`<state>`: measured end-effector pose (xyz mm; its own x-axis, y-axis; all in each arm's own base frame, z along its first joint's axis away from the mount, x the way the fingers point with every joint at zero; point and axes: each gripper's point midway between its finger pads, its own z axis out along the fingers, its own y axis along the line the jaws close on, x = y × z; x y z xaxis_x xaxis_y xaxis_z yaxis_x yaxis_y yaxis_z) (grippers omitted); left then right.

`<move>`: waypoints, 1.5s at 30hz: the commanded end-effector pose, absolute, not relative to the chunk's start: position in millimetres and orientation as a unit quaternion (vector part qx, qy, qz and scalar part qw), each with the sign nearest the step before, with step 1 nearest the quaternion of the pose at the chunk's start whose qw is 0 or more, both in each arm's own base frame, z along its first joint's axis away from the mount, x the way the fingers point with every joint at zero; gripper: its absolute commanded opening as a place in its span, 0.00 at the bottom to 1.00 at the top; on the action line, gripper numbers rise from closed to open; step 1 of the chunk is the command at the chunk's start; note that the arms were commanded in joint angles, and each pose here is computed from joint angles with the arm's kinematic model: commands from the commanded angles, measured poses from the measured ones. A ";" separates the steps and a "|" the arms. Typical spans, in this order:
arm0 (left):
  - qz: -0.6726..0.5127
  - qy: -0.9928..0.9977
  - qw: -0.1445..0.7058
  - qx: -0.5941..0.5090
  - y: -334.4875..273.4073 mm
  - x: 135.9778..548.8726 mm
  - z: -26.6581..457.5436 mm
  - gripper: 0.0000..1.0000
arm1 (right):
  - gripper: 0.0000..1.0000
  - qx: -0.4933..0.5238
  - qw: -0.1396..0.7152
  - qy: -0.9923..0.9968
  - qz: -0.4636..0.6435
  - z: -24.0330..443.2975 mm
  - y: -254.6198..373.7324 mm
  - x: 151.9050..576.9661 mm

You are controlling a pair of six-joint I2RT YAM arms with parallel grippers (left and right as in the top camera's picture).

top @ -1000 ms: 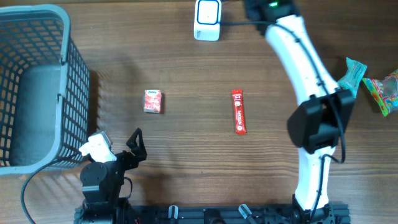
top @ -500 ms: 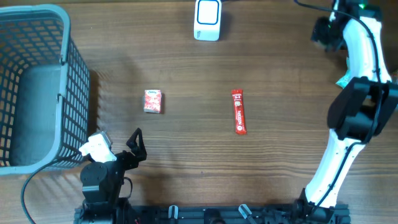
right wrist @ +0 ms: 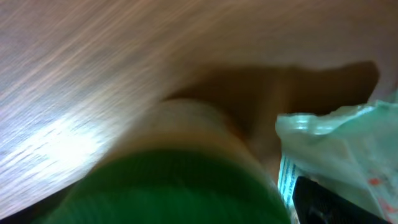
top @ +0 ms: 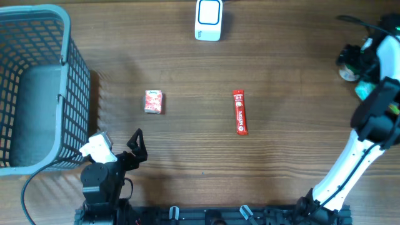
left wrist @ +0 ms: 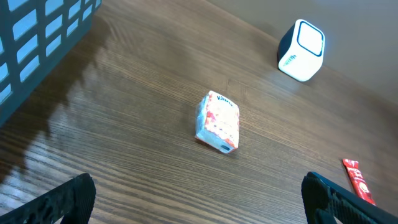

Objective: Scan the item barcode
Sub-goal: 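Carry jar right and set it down at table's right edge, then reach right gripper to red Nescafe stick and grasp it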

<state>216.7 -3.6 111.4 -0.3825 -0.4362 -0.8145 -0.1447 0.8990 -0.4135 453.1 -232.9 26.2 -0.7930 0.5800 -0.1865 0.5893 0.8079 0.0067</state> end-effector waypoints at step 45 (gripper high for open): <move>-0.129 0.820 0.528 -0.180 0.3 216.9 109.5 1.00 | 0.86 -0.134 0.058 0.985 -0.087 5.2 149.1 319.6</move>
<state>216.7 -3.6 111.2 -0.3828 -0.4362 -0.8144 -0.1448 0.8989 -0.4134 322.6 154.0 15.2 -0.9670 -0.2324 -0.1042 -0.2137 0.9629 -0.1648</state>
